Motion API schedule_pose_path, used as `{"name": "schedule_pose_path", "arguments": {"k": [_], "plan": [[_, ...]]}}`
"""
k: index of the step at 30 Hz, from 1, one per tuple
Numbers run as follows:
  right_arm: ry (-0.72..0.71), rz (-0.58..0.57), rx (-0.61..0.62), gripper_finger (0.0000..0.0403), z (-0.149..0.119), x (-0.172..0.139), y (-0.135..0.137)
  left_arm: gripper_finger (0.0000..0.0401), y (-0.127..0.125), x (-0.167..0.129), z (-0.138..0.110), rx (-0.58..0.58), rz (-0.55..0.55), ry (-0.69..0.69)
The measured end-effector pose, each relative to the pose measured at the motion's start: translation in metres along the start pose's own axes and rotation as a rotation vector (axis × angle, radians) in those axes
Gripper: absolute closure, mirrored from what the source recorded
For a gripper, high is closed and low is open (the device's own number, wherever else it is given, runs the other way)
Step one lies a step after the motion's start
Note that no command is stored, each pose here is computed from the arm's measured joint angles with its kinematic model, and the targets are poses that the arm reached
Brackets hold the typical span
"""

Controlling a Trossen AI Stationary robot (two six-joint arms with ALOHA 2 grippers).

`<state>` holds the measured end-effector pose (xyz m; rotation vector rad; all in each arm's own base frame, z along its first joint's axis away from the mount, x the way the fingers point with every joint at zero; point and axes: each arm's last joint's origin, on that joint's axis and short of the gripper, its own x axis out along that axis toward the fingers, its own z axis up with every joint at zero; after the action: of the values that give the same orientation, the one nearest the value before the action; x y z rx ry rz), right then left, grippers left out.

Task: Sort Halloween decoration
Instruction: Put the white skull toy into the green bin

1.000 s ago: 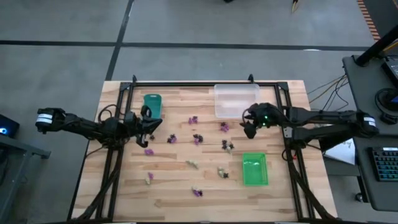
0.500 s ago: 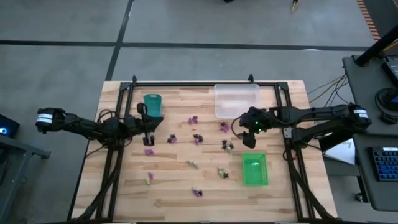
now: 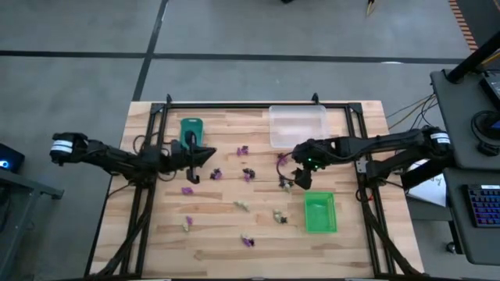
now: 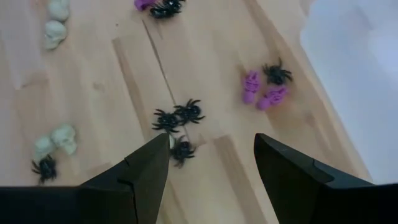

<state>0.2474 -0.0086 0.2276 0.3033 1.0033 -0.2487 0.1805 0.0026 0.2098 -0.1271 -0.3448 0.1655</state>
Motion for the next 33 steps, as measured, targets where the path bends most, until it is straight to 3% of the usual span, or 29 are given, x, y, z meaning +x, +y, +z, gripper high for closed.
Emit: {"name": "schedule_pose_path", "arguments": {"k": [2, 5, 10, 19, 33], "plan": [[0.023, 0.042, -0.032, 0.0177, 0.005, 0.004, 0.004, 0.0401, -0.002, 0.008, 0.001, 0.001, 0.0, 0.001], [0.067, 0.139, -0.176, 0.0177, 0.009, 0.011, 0.015, 0.0401, -0.003, 0.017, -0.002, 0.008, 0.002, 0.024], [0.143, 0.136, -0.327, 0.0177, 0.016, 0.024, 0.034, 0.0401, -0.004, 0.023, -0.007, 0.037, 0.003, 0.049], [0.377, -0.03, -0.404, 0.0177, 0.02, 0.052, 0.052, 0.0401, -0.004, 0.022, -0.009, 0.042, 0.004, 0.06], [0.46, -0.057, -0.41, 0.0177, 0.015, 0.082, 0.063, 0.0401, -0.003, 0.022, -0.012, 0.049, 0.006, 0.094]]}}
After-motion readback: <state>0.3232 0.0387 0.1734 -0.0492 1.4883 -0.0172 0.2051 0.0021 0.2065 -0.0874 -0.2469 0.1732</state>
